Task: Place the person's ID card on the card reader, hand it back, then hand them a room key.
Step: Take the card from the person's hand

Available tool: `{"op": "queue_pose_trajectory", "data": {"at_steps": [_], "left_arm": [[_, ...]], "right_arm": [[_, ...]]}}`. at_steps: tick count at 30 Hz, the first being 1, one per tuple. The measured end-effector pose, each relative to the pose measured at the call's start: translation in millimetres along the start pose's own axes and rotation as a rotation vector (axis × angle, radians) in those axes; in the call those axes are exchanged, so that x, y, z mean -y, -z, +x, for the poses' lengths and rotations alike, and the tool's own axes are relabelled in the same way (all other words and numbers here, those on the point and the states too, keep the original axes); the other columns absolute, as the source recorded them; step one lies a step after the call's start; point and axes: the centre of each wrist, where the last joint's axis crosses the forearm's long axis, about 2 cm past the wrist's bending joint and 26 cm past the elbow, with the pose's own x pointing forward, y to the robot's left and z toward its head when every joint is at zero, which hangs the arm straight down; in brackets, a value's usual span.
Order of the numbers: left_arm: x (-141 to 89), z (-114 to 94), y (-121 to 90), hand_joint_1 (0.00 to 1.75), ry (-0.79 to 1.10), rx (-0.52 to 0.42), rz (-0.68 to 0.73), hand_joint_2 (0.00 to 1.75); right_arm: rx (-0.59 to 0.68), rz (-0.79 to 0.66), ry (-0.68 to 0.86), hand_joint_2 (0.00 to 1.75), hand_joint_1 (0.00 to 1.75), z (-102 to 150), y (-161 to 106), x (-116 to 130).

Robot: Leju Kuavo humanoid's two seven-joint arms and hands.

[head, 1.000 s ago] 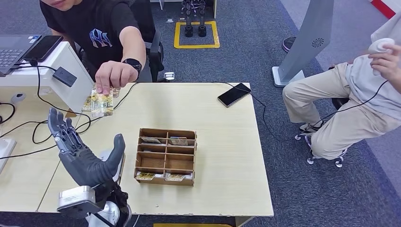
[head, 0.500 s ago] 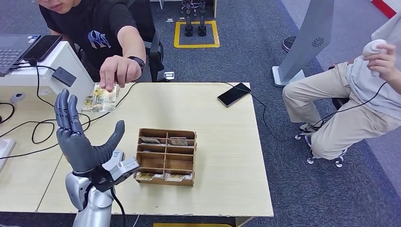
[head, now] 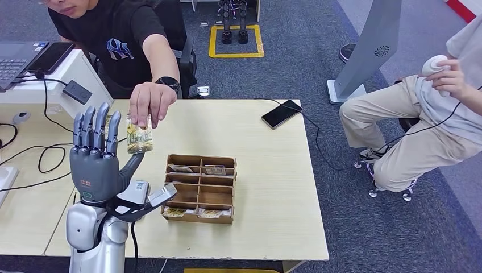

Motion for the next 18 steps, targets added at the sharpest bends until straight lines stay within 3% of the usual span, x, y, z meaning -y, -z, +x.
{"op": "queue_pose_trajectory", "data": {"at_steps": [3, 9, 14, 18], "left_arm": [[-3.9, -0.5, 5.1, 0.00, 0.070, 0.004, -0.018, 1.75], [-6.9, -7.8, 12.7, 0.00, 0.121, -0.232, 0.000, 1.75], [-2.0, -12.8, 17.9, 0.00, 0.123, -0.308, -0.008, 1.75], [4.3, -9.3, 18.3, 1.69, 0.108, -0.292, -0.032, 1.75]], "right_arm": [[0.007, 0.003, -0.004, 1.75, 0.00, 0.1, -0.2, -0.3], [0.012, 0.011, -0.012, 1.75, 0.00, 0.1, -1.3, -1.3], [0.001, 0.015, -0.014, 1.75, 0.00, 0.1, -1.8, -1.9], [-0.006, 0.015, -0.014, 1.75, 0.00, 0.4, -1.8, -2.1]]}}
